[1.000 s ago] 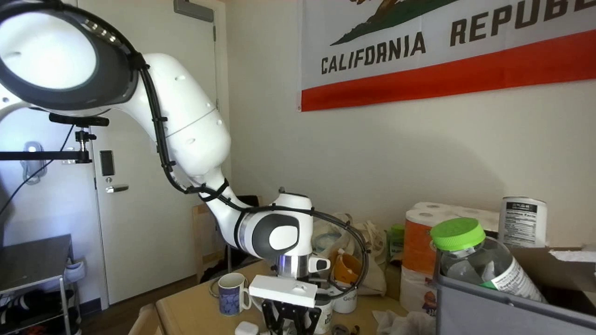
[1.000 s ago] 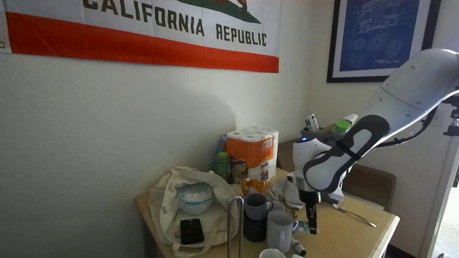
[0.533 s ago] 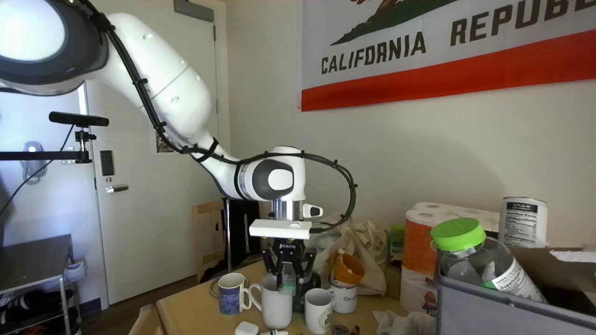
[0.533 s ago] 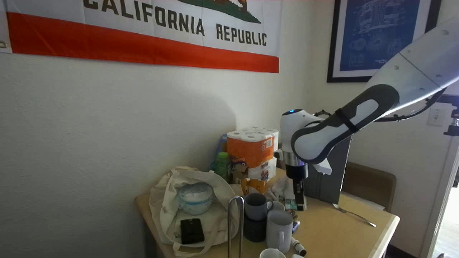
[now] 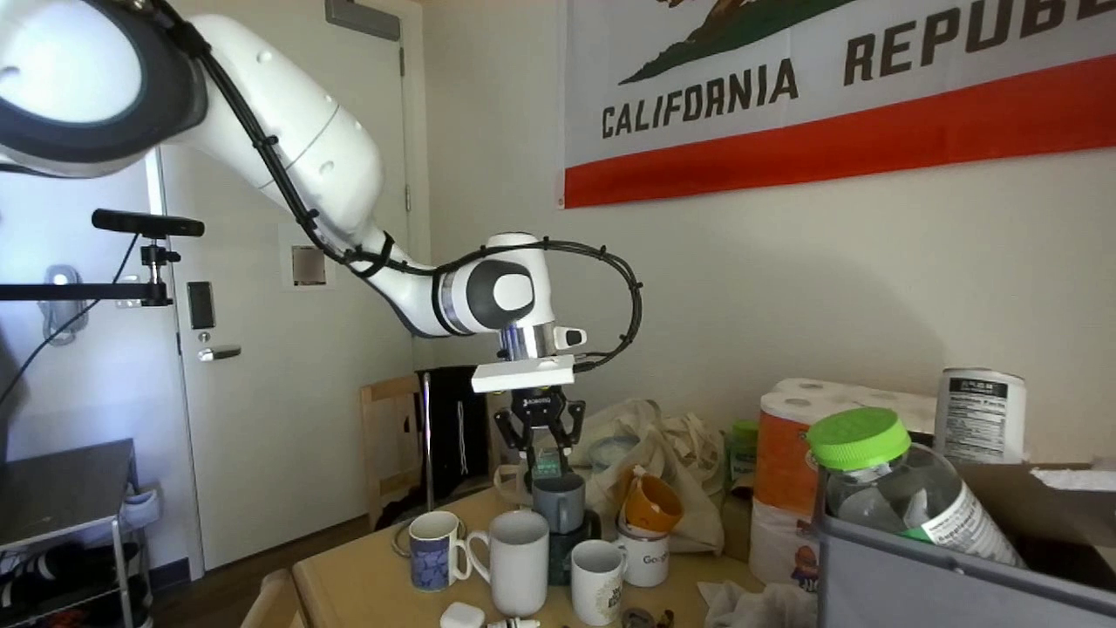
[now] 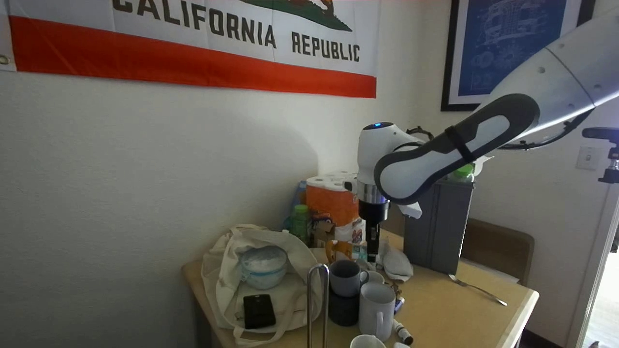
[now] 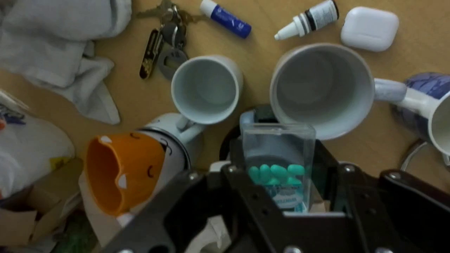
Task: Pick an object from the table and put it in the basket
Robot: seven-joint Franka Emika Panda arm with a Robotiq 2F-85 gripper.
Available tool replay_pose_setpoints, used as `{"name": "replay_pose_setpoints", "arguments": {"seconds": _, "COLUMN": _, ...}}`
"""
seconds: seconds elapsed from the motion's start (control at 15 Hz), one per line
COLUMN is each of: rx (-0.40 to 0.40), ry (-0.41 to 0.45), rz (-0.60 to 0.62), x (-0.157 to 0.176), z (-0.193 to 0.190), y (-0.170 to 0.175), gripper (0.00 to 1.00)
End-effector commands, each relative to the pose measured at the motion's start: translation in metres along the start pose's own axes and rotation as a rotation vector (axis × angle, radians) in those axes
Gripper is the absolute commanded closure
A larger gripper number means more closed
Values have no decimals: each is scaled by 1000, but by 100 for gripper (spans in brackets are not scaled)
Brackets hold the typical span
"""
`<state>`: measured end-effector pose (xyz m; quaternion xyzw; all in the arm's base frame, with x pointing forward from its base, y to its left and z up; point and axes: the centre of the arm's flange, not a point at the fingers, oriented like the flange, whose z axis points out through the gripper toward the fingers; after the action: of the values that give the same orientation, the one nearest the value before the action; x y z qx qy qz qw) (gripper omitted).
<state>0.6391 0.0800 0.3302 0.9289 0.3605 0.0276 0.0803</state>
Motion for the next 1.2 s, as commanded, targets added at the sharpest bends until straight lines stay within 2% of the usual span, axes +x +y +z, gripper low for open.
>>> {"name": "replay_pose_setpoints", "arguments": {"seconds": 0.0, "rx": -57, "ry": 101, "rz": -67, "x": 36, "z": 24, "y": -11, "gripper": 77}}
{"name": "replay_pose_setpoints", "arguments": {"seconds": 0.33, "rx": -119, "ry": 271, "rz": -154, "x": 84, "z": 53, "y": -28, "gripper": 77}}
{"name": "replay_pose_setpoints", "arguments": {"seconds": 0.53, "rx": -140, "ry": 342, "rz": -171, "x": 110, "z": 50, "y": -26, "gripper": 77}}
{"name": "replay_pose_setpoints", "arguments": {"seconds": 0.8, "rx": -143, "ry": 372, "rz": -184, "x": 141, "z": 50, "y": -28, "gripper": 77}}
{"name": "replay_pose_setpoints", "arguments": {"seconds": 1.13, "rx": -185, "ry": 408, "rz": -209, "x": 168, "z": 71, "y": -22, "gripper": 77}}
